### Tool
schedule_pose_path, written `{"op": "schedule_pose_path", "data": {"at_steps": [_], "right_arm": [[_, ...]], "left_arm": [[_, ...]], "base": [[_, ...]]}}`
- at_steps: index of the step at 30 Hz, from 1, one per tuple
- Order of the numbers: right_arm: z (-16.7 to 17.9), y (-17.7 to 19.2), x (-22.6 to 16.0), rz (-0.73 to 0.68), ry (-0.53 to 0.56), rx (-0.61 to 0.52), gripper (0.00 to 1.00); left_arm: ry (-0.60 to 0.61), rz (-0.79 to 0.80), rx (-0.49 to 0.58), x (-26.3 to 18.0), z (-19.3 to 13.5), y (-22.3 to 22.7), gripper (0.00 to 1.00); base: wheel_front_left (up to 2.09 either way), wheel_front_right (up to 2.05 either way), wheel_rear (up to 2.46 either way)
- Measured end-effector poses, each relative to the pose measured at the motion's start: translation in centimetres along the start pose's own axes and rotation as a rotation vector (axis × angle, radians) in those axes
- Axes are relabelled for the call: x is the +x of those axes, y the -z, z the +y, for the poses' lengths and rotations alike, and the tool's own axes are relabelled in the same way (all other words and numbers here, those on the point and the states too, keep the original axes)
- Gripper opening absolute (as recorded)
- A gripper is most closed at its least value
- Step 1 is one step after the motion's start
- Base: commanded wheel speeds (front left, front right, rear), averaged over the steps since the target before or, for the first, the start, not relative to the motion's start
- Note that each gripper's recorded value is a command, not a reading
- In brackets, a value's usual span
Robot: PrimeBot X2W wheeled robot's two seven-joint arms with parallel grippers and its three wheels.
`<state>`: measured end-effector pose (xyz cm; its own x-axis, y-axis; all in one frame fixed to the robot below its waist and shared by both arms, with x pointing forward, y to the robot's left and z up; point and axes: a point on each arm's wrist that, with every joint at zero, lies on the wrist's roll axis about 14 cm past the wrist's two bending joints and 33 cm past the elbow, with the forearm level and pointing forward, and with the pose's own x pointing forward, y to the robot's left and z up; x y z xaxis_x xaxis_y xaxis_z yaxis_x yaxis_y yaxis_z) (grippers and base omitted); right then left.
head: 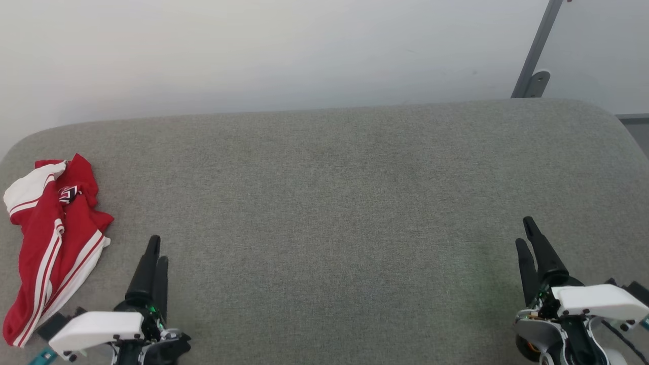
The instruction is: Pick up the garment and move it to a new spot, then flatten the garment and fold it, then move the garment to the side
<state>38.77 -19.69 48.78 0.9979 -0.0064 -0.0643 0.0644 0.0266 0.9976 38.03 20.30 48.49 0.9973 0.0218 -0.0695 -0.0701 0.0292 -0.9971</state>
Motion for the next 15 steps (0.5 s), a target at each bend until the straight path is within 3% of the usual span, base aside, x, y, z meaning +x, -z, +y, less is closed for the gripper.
{"op": "schedule_pose_path", "data": {"at_steps": [15], "right_arm": [[0.9,0.1,1.5,0.012,-0.012,-0.291,1.0]], "left_arm": [[0.001,-0.013,0.357,0.9,-0.8,-0.9,1.0]], "base": [[0.0,0.0,0.0]]}}
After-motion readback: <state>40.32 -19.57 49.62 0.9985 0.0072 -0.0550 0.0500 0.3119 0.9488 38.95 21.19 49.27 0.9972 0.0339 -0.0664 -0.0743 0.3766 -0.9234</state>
